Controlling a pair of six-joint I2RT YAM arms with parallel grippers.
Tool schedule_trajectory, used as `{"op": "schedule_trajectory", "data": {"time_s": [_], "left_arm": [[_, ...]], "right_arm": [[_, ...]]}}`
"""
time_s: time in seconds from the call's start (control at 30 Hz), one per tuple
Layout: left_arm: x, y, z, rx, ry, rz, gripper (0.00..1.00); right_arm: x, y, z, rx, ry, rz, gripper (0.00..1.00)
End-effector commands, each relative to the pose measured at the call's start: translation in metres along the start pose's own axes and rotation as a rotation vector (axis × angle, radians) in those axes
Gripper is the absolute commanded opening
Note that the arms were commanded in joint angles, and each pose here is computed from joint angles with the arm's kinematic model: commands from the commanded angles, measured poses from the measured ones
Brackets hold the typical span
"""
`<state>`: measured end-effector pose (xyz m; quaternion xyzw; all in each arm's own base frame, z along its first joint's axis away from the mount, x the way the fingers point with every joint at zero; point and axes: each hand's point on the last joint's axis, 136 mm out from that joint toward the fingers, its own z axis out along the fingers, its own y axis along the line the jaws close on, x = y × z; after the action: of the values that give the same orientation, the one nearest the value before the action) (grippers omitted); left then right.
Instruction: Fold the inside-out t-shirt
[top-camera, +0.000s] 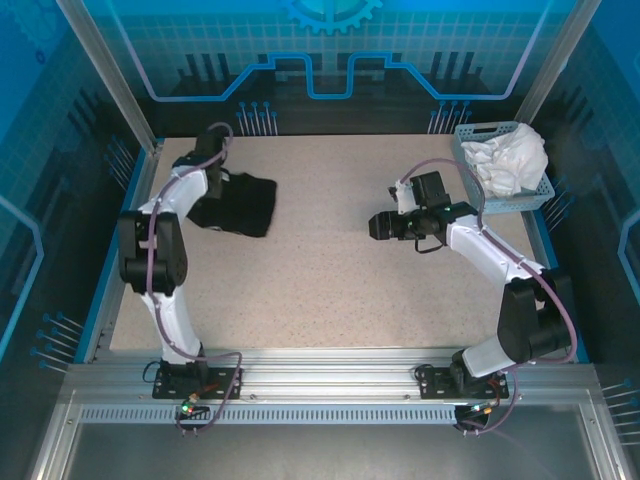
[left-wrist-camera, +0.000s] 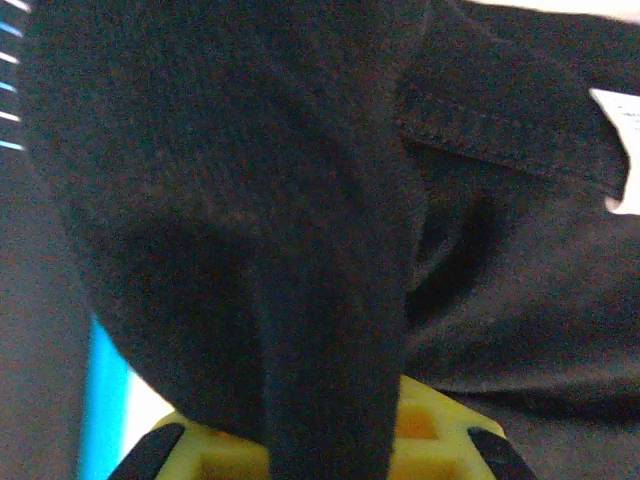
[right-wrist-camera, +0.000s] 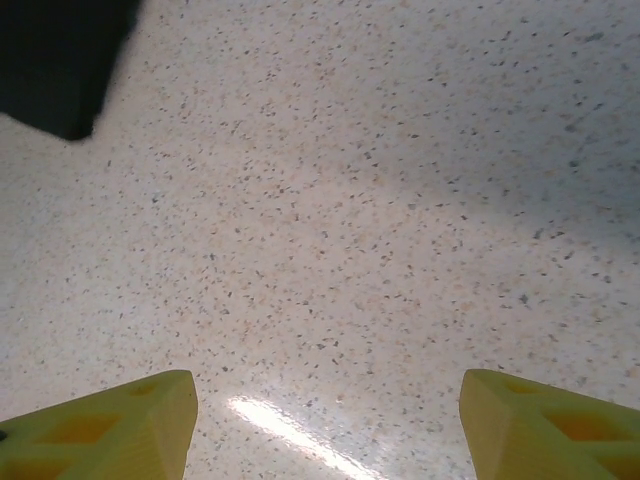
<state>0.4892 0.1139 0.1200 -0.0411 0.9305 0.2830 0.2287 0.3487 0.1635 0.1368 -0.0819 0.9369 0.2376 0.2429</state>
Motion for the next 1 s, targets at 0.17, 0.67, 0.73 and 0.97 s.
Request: {"op": "schedule_trajectory", "data": {"time_s": [0.17, 0.67, 0.73, 0.97], "left_arm": [[-0.01, 0.089, 0.077, -0.348, 0.109, 0.097, 0.39], [0.006, 0.041, -0.14, 0.27, -0.409, -0.516, 0.99], [0.028, 0.029, -0.166, 0.425, -0.524, -0.599, 0.99], [0.111, 0.023, -0.154, 0.429, -0.754, -0.823, 0.99]], "right_arm": [[0.0, 0.017, 0.007, -0.095, -0.003, 0.004, 0.71], [-0.038, 0.027, -0.075, 0.425, -0.351, -0.35, 0.95], [-0.045, 0.021, -0.096, 0.529, -0.414, -0.364, 1.0], [-0.037, -0.067, -0.116, 0.819, -0.562, -0.226, 1.0]]}}
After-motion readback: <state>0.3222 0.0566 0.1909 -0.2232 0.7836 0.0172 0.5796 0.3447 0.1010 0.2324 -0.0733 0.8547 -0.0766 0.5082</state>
